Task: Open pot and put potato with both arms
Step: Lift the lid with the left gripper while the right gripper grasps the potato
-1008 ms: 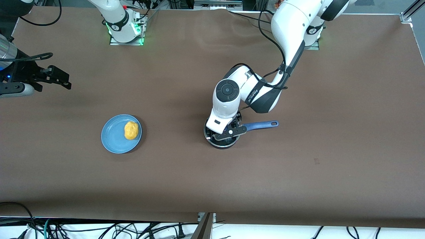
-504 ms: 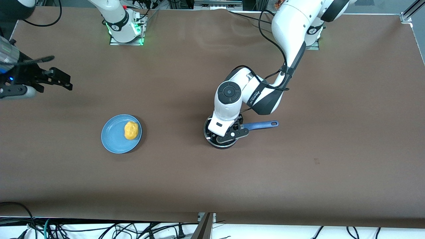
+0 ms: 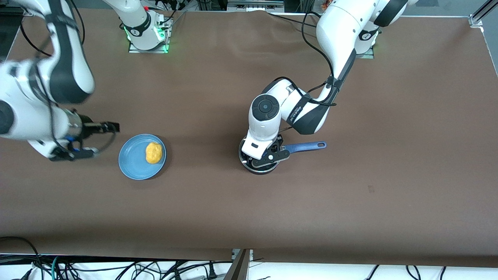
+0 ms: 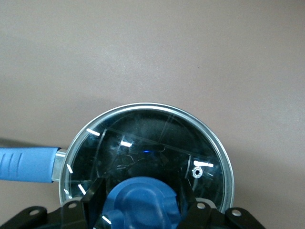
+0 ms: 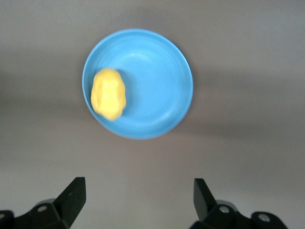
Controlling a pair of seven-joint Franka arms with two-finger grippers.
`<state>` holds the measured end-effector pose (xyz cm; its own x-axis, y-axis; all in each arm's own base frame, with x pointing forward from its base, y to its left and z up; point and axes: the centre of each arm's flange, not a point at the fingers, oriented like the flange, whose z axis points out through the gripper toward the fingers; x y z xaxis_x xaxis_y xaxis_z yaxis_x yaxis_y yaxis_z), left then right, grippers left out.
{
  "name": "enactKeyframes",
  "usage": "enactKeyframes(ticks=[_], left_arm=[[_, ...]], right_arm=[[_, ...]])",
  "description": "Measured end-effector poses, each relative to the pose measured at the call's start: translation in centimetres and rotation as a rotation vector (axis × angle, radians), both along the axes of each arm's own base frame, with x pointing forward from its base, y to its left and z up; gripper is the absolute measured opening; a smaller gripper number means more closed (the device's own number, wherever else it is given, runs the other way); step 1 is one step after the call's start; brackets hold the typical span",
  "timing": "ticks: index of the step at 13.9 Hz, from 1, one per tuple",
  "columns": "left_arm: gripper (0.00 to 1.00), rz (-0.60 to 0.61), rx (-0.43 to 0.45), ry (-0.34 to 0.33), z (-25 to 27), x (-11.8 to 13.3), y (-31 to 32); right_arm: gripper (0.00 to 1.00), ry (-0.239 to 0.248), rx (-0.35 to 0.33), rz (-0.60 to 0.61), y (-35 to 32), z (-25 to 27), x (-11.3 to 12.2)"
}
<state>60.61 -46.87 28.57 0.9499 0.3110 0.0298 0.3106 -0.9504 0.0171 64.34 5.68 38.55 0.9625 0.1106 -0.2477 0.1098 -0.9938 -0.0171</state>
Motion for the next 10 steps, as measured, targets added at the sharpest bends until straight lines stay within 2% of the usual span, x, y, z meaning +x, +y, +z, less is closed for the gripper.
enactKeyframes(ticks=[1, 6, 10], left_arm=[[0.62, 0.001, 0.000, -0.002, 0.1, 0.1, 0.0], [0.61, 0.003, 0.001, -0.003, 0.2, 0.2, 0.1], [0.61, 0.011, 0.003, -0.011, 1.7, 0.7, 0.4]], right_arm=[[1.00, -0.004, -0.001, 0.011, 0.8, -1.5, 0.4], [1.00, -0.046, 0.005, 0.054, 4.8, -9.0, 2.0], [1.00, -0.030, -0.002, 0.049, 7.1, -13.1, 1.8]])
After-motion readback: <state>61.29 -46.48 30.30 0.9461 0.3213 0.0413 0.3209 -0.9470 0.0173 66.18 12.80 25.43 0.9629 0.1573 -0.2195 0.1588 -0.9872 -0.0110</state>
